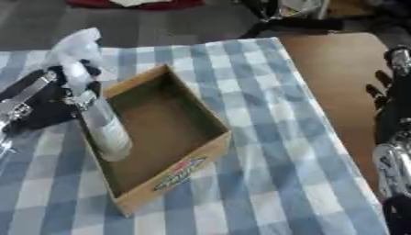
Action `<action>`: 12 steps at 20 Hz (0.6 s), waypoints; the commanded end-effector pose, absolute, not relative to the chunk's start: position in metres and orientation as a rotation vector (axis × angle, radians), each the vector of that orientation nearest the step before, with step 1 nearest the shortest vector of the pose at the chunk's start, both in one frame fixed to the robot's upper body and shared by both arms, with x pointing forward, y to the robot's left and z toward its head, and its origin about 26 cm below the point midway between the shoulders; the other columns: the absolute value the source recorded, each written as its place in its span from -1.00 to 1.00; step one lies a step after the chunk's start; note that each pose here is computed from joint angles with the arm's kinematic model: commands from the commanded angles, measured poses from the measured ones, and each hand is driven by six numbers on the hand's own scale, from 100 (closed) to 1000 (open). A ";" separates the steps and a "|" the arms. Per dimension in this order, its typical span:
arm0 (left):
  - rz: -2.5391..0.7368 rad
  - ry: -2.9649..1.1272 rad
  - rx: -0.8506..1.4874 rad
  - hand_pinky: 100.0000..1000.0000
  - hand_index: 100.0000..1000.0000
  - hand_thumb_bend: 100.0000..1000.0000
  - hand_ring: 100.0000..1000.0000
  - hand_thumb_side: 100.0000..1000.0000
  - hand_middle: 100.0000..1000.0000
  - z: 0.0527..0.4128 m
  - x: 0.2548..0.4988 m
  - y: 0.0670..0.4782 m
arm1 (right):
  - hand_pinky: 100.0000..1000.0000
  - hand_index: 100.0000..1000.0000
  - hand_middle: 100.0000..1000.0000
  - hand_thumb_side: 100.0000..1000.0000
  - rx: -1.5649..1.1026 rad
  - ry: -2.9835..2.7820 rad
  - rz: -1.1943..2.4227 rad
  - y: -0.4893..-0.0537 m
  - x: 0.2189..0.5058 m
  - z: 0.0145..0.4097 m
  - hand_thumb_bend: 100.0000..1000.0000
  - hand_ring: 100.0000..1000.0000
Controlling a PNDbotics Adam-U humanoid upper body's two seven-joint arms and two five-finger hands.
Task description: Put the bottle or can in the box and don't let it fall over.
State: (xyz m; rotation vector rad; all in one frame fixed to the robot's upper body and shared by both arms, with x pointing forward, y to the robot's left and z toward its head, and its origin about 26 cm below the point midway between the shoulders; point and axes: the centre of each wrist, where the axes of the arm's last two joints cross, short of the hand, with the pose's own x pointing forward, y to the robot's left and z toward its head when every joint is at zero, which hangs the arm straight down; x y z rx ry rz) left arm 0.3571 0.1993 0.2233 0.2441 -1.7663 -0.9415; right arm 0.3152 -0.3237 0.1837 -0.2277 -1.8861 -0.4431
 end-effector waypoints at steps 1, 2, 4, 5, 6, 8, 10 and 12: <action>-0.964 -1.809 0.295 0.42 0.69 -0.88 0.82 0.51 1.00 0.239 0.349 0.209 | 0.88 0.74 1.00 0.46 -0.227 -1.919 -0.442 -0.326 0.313 0.193 -1.00 1.00; -0.974 -1.812 0.306 0.44 0.70 -0.88 0.82 0.52 1.00 0.241 0.347 0.211 | 0.88 0.74 1.00 0.46 -0.228 -1.918 -0.443 -0.326 0.313 0.193 -1.00 1.00; -1.001 -1.814 0.328 0.47 0.69 -0.90 0.82 0.53 1.00 0.243 0.343 0.214 | 0.88 0.74 1.00 0.45 -0.230 -1.918 -0.444 -0.326 0.313 0.193 -1.00 1.00; -1.013 -1.814 0.336 0.47 0.69 -0.90 0.82 0.53 1.00 0.245 0.341 0.216 | 0.88 0.74 1.00 0.45 -0.231 -1.919 -0.444 -0.326 0.313 0.193 -1.00 1.00; -1.020 -1.818 0.344 0.46 0.68 -0.94 0.81 0.51 0.99 0.247 0.338 0.219 | 0.88 0.74 1.00 0.45 -0.231 -1.919 -0.445 -0.326 0.312 0.193 -1.00 1.00; -1.013 -1.838 0.361 0.41 0.64 -1.00 0.80 0.43 0.97 0.252 0.332 0.225 | 0.88 0.74 1.00 0.45 -0.232 -1.920 -0.446 -0.326 0.312 0.193 -1.00 1.00; -0.969 -1.878 0.387 0.34 0.59 -1.00 0.76 0.33 0.91 0.259 0.324 0.233 | 0.88 0.74 1.00 0.43 -0.233 -1.923 -0.446 -0.327 0.312 0.194 -1.00 1.00; -0.898 -1.932 0.418 0.23 0.54 -1.00 0.72 0.24 0.88 0.268 0.314 0.243 | 0.88 0.74 1.00 0.43 -0.237 -1.926 -0.446 -0.327 0.312 0.194 -1.00 1.00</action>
